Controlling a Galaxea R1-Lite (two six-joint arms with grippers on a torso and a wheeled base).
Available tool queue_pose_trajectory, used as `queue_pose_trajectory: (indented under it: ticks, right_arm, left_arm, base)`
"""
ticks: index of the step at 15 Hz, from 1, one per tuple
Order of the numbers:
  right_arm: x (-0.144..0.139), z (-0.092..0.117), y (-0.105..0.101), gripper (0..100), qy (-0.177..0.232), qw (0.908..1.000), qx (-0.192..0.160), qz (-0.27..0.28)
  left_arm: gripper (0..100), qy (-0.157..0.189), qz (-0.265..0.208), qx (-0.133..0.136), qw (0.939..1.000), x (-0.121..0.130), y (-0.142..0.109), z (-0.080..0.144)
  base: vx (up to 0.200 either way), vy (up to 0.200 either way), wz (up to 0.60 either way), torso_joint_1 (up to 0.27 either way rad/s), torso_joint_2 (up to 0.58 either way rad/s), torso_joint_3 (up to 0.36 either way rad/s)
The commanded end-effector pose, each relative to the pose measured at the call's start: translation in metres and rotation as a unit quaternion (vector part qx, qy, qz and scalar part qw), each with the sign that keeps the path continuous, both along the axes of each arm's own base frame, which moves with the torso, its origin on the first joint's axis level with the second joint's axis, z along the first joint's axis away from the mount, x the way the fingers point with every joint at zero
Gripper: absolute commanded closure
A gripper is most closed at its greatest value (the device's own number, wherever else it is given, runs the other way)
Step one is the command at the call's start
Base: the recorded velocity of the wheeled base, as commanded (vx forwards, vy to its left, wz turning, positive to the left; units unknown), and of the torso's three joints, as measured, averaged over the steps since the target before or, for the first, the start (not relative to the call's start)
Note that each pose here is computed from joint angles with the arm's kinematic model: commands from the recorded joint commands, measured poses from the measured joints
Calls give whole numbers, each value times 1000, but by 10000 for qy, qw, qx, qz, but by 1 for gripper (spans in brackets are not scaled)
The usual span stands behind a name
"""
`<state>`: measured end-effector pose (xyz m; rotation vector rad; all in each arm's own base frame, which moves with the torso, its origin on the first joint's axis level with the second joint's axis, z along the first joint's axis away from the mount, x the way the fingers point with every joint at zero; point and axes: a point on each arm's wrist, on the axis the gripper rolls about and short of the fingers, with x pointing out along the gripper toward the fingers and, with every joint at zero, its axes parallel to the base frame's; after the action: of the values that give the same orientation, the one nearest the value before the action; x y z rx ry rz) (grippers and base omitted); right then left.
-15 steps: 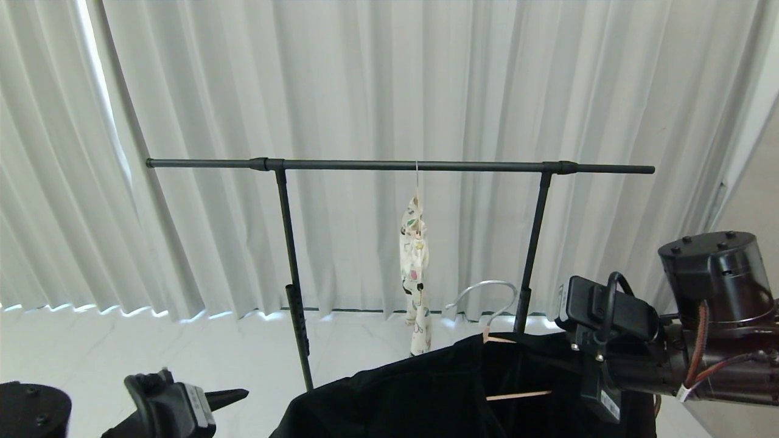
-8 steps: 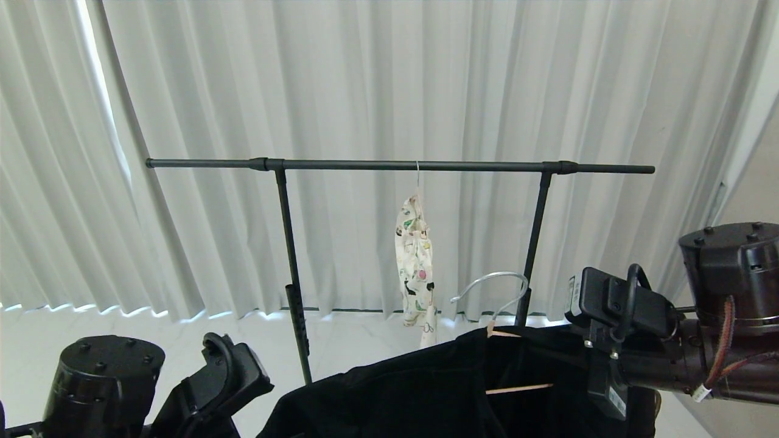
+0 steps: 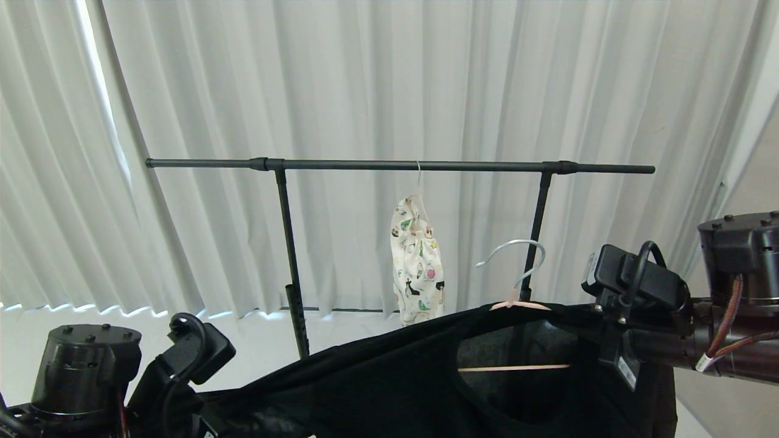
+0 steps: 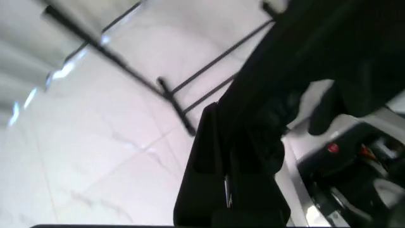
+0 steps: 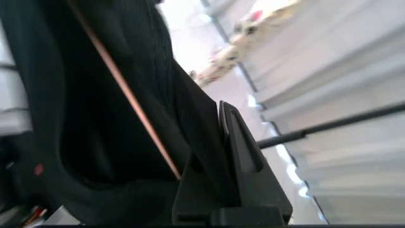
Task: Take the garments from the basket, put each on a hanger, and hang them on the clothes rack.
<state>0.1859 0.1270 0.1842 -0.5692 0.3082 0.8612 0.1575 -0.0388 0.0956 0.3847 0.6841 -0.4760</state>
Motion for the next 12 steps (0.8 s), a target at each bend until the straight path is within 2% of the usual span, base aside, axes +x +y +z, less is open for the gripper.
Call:
queue_pose_trajectory:
  ticks: [1,4,5,7,9,10,12]
  right_arm:
    - [2,1,-4,100,-33,9999,20,-98]
    - [2,1,-3,100,2,9999,45,-112]
    - [2,1,-3,100,-4,9999,49,-112]
    - [1,2,-5,100,-15,9999,47,-140]
    - [-1,-6,-14,100,71,9992,-48,-379]
    - [-3,-11,-26,100,156,9981,-79,-596]
    - [-7,-17,-43,100,327,9934,0,-1099]
  left_arm:
    - [100,75,344,74,9994,7,9,-2]
    - [100,-254,-65,-4,9997,5,-5,7]
    - [0,-343,-141,-29,9993,5,-8,8]
    - [0,-511,-242,-84,9984,6,-12,11]
    - [0,-662,-217,-155,9975,7,-12,14]
    - [0,-940,-170,-293,9950,4,-11,23]
    - [0,-1115,90,-722,9911,-3,-9,35]
  base:
    - [0,0,0,0,0,0]
    - [0,0,0,0,0,0]
    - [0,0,0,0,0,0]
    - [0,0,0,0,0,0]
    - [0,0,0,0,0,0]
    - [0,0,0,0,0,0]
    - [0,0,0,0,0,0]
